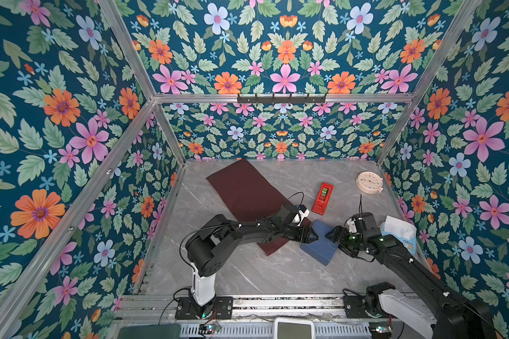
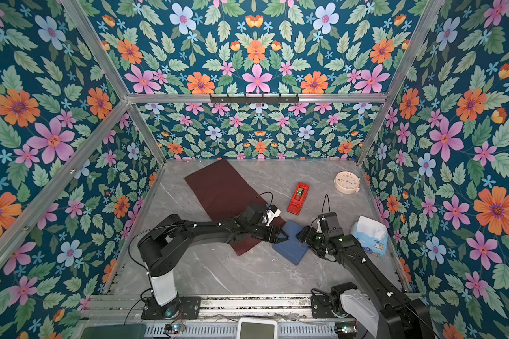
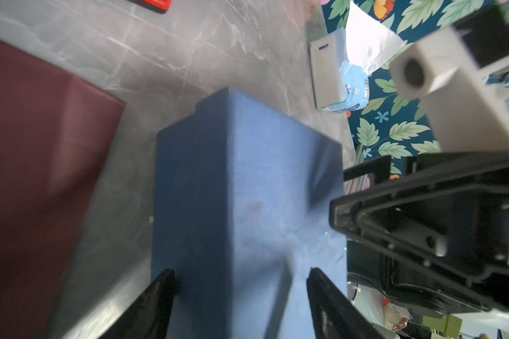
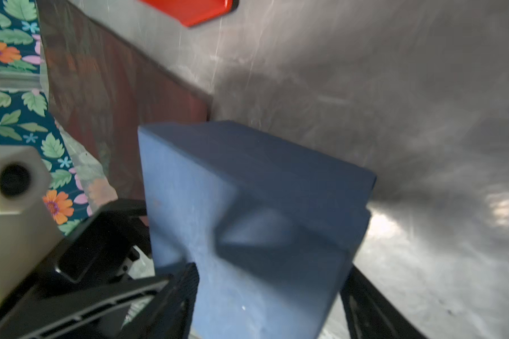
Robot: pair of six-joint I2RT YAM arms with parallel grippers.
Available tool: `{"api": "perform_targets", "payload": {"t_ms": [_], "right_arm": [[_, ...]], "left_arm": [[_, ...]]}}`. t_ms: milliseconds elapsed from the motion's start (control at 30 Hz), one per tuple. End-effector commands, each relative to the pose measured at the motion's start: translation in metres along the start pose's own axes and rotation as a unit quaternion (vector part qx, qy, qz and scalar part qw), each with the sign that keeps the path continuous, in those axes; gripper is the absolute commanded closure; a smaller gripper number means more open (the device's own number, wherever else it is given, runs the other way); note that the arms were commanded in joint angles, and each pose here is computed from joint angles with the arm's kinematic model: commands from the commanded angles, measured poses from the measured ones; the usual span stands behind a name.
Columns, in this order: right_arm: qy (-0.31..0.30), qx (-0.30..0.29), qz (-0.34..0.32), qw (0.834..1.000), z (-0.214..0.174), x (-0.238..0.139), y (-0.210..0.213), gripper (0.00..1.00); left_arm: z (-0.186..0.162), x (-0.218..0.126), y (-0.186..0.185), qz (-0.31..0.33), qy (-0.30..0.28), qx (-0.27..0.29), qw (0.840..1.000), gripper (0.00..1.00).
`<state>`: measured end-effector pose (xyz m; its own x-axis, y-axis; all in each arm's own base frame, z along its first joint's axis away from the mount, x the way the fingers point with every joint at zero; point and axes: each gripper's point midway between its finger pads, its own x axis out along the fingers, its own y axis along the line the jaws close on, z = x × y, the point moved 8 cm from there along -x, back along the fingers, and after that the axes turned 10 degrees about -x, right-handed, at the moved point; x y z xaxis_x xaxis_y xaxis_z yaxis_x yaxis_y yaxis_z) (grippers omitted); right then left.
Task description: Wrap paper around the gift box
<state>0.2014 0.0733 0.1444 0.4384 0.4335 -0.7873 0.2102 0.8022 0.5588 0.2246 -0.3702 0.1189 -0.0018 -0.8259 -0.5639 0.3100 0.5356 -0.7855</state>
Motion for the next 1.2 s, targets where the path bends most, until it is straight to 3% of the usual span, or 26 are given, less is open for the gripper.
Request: {"api": "perform_targets", "payload": {"t_ms": [0,333,467,567,667,733,833,967,1167], "right_arm": [[-0.038,-0.013,0.011,0.999,0.023,-0.004,0.001,0.25],[-0.126,0.029,-0.060,0.990,0.114,-0.014,-0.044,0.25],[-0.152,0.016,-0.124,0.980,0.139,-0.025,-0.051,0.17],[-0.163,-0.007,-0.162,0.973,0.145,-0.038,-0.049,0.13],[-0.176,-0.045,-0.174,0.968,0.137,-0.056,-0.035,0.13],[-0.180,-0.111,-0.167,0.963,0.120,-0.062,-0.004,0.14],[-0.151,-0.198,-0.078,0.965,0.084,-0.048,0.050,0.16],[-0.074,-0.267,-0.006,0.961,0.044,-0.017,0.103,0.17],[0.002,-0.271,0.035,0.962,0.025,0.018,0.119,0.19]], "left_arm": [[0.013,0.014,-0.013,-0.031,0.003,0.009,0.999,0.27],[0.074,0.067,-0.040,-0.062,-0.030,0.022,0.997,0.22],[0.082,0.053,-0.037,-0.040,-0.050,0.034,0.997,0.19],[0.082,0.017,-0.023,-0.010,-0.084,0.046,0.995,0.15],[0.076,-0.039,-0.002,0.024,-0.129,0.048,0.990,0.14],[0.075,-0.087,0.032,0.078,-0.190,0.019,0.978,0.14],[0.074,-0.138,0.095,0.147,-0.230,-0.062,0.960,0.15],[0.064,-0.147,0.136,0.228,-0.196,-0.099,0.948,0.17],[0.039,-0.144,0.152,0.249,-0.169,-0.120,0.946,0.20]]}}
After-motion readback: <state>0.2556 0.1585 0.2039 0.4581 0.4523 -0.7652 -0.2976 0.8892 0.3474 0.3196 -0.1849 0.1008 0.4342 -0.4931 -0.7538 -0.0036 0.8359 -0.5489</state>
